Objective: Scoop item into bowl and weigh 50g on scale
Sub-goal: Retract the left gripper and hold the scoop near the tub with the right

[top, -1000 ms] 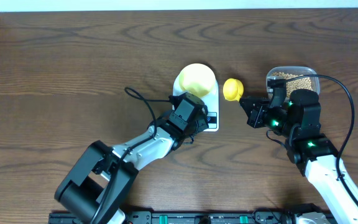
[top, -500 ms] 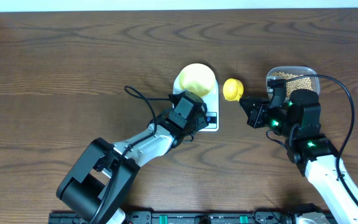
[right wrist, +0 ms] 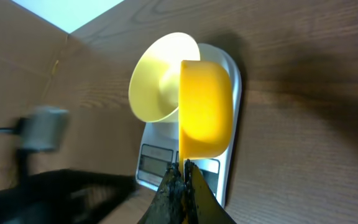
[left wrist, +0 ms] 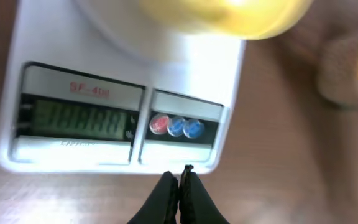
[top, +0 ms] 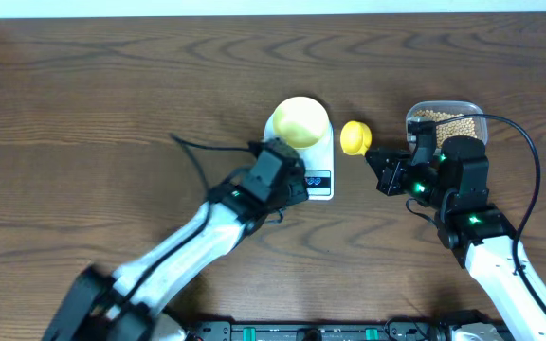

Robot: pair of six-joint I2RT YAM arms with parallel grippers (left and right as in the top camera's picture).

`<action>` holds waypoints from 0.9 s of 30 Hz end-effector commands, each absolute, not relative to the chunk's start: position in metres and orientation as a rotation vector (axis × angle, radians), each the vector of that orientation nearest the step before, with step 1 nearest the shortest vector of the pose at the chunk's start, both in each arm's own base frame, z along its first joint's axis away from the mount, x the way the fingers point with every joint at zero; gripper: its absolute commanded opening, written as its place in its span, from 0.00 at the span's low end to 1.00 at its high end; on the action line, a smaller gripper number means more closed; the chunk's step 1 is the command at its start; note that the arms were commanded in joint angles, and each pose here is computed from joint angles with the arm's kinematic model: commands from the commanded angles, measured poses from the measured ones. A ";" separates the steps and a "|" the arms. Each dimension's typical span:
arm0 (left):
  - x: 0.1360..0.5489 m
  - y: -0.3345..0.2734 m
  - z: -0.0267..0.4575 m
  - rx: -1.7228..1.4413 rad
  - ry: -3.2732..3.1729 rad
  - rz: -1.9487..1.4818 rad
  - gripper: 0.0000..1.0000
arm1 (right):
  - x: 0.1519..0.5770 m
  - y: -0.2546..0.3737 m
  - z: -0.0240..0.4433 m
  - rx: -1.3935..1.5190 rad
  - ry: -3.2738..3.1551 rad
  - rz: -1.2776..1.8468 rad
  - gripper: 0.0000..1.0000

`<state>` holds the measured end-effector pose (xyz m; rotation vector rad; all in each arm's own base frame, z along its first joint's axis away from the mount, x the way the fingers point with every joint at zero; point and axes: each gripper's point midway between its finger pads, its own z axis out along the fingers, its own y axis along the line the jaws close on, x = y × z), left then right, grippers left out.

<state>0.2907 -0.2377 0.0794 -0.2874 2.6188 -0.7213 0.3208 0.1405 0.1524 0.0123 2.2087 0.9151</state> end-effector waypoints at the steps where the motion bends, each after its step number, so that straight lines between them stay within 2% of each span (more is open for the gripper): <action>1: 0.292 -0.221 0.131 -0.051 2.462 -0.647 0.07 | 0.327 0.136 0.158 0.011 2.190 0.865 0.01; 3: 0.303 -0.197 0.158 -0.027 2.346 -0.529 0.08 | 0.329 0.134 0.157 0.022 2.188 0.847 0.01; 6: 0.327 -0.135 0.193 -0.142 2.173 -0.262 0.21 | 0.333 0.130 0.158 0.038 2.178 0.816 0.01; 8: 0.339 -0.091 0.201 -0.275 2.114 -0.141 0.24 | 0.338 0.123 0.157 0.066 2.169 0.763 0.01; 9: 0.343 -0.076 0.200 -0.323 2.110 -0.111 0.34 | 0.339 0.121 0.157 0.074 2.169 0.749 0.01; 10: 0.346 -0.065 0.197 -0.355 2.112 -0.089 0.72 | 0.338 0.120 0.156 0.070 2.173 0.741 0.01; 11: 0.350 -0.046 0.190 -0.412 2.121 -0.044 0.99 | 0.336 0.120 0.152 0.041 2.188 0.725 0.01; 18: 0.354 -0.017 0.157 -0.504 2.204 0.053 1.00 | 0.329 0.123 0.145 0.175 2.241 0.813 0.01; 22: 0.380 -0.019 0.173 -0.452 2.105 0.027 1.00 | 0.331 0.120 0.146 0.212 2.234 0.808 0.01; 25: 0.398 -0.051 0.195 -0.046 2.069 -0.048 1.00 | 0.332 0.119 0.146 0.201 2.232 0.790 0.01; 27: 0.394 -0.090 0.209 0.389 2.031 -0.136 1.00 | 0.332 0.119 0.145 0.151 2.230 0.766 0.01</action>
